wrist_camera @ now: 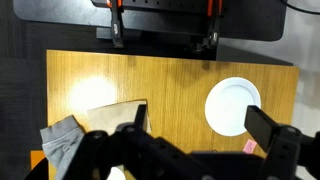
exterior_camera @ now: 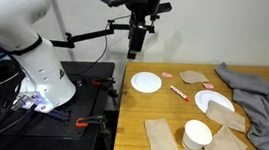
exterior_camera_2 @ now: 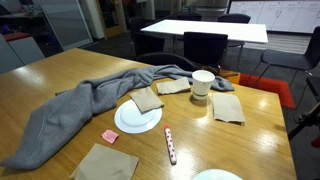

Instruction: Put the marker in the cup

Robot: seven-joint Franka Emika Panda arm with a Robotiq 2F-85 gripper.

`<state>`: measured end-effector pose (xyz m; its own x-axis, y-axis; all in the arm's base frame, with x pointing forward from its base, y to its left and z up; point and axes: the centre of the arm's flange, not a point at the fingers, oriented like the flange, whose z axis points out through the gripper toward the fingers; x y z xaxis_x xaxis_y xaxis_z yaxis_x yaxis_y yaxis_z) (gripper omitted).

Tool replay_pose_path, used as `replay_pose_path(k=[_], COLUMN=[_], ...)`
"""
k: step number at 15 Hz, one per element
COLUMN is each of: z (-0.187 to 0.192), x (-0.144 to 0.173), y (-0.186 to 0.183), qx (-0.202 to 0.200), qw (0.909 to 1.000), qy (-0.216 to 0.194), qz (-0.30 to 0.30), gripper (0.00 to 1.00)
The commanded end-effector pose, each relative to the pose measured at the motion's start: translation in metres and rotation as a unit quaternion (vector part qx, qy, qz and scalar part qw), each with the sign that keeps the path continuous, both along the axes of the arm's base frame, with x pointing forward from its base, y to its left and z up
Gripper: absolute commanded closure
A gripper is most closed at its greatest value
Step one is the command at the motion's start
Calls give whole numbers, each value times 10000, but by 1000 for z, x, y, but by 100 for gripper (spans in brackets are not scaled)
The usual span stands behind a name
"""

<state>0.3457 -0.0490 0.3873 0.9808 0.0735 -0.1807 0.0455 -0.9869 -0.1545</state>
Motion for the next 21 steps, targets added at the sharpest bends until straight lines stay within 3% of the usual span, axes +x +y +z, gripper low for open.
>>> replay_pose_path(k=[1, 9, 21], z=[0, 0, -21], x=[0, 0, 69], y=[0, 0, 64], qx=[0, 0, -214], qw=[10000, 10000, 9954], qy=[0, 1, -302], qz=[0, 0, -888], gripper=[0, 0, 0])
